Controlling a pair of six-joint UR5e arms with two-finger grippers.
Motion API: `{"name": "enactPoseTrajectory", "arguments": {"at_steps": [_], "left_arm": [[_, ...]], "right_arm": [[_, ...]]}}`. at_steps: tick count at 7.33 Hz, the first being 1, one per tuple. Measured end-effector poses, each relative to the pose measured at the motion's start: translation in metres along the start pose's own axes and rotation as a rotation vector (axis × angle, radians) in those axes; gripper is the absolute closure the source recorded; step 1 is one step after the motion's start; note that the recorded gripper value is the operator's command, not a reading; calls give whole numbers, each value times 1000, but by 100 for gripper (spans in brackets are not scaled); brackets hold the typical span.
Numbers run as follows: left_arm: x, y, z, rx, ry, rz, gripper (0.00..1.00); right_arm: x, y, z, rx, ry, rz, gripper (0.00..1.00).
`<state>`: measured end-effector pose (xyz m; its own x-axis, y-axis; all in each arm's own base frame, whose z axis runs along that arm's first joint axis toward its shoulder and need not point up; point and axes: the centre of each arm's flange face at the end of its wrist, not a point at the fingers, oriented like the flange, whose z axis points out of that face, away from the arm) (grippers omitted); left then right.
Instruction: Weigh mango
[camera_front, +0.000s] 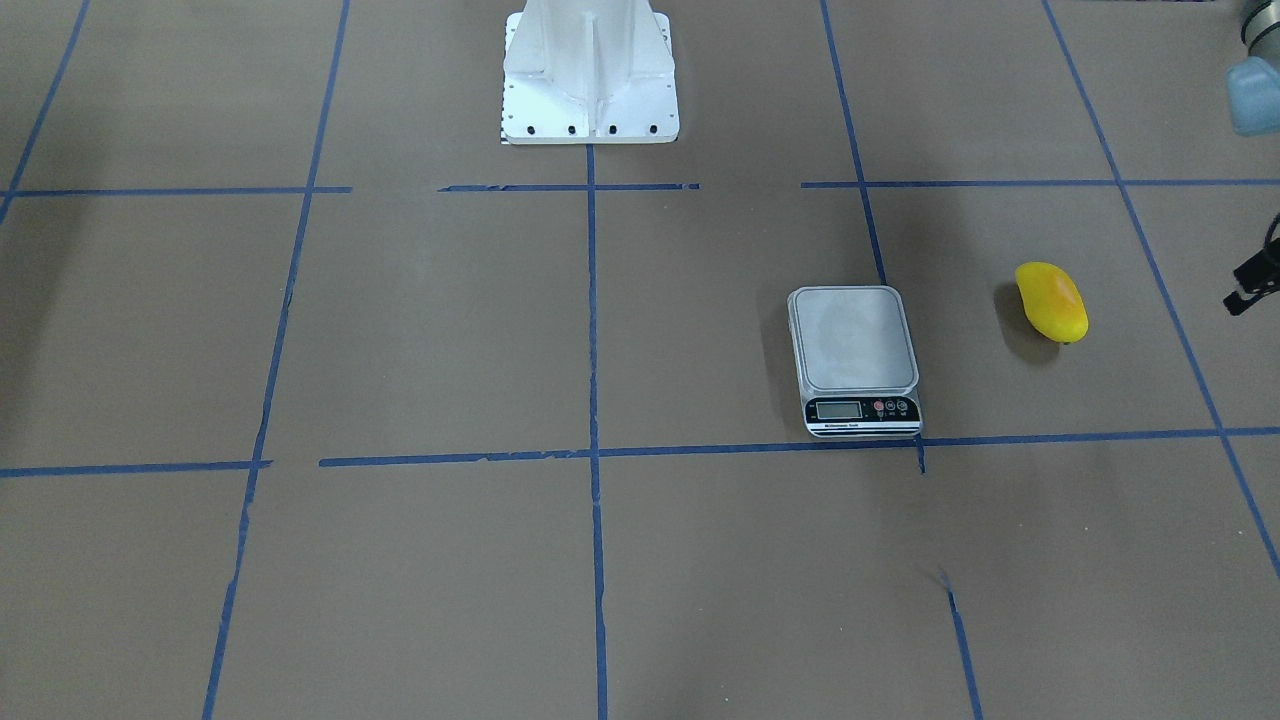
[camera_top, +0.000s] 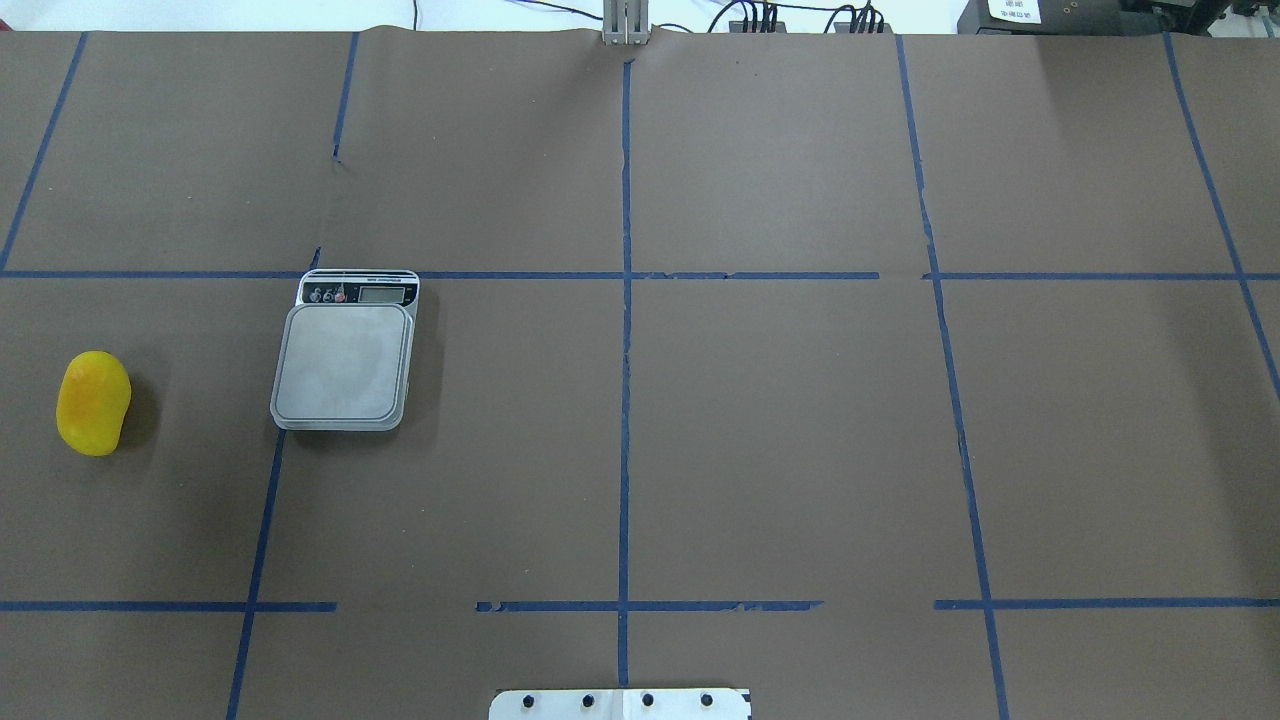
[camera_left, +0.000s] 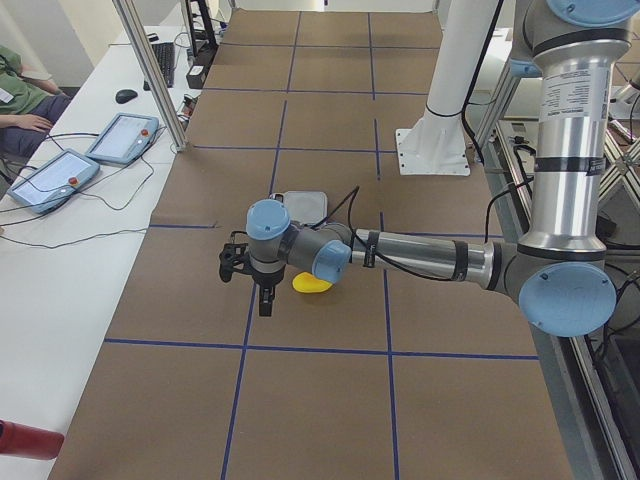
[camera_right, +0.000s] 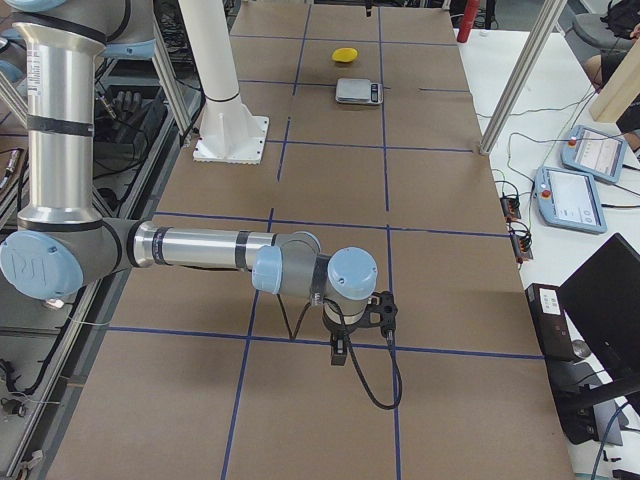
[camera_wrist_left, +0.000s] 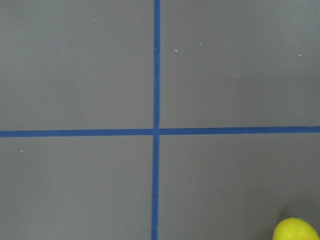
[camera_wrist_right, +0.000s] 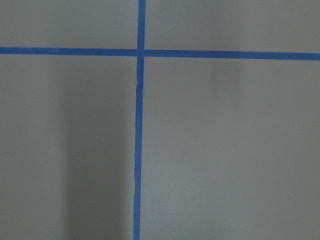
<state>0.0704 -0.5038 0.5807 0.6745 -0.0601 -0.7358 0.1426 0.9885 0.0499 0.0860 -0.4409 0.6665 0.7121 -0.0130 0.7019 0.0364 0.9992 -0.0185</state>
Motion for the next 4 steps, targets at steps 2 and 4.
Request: {"name": "enactPoseTrajectory", "arguments": {"at_steps": [2, 4], "left_arm": [[49, 22, 44, -44, 2, -42, 0], [81, 44, 79, -87, -10, -61, 0]], "right_arm": [[0, 0, 0, 1, 0, 0, 0], [0, 0, 0, 0, 0, 0, 0]]}}
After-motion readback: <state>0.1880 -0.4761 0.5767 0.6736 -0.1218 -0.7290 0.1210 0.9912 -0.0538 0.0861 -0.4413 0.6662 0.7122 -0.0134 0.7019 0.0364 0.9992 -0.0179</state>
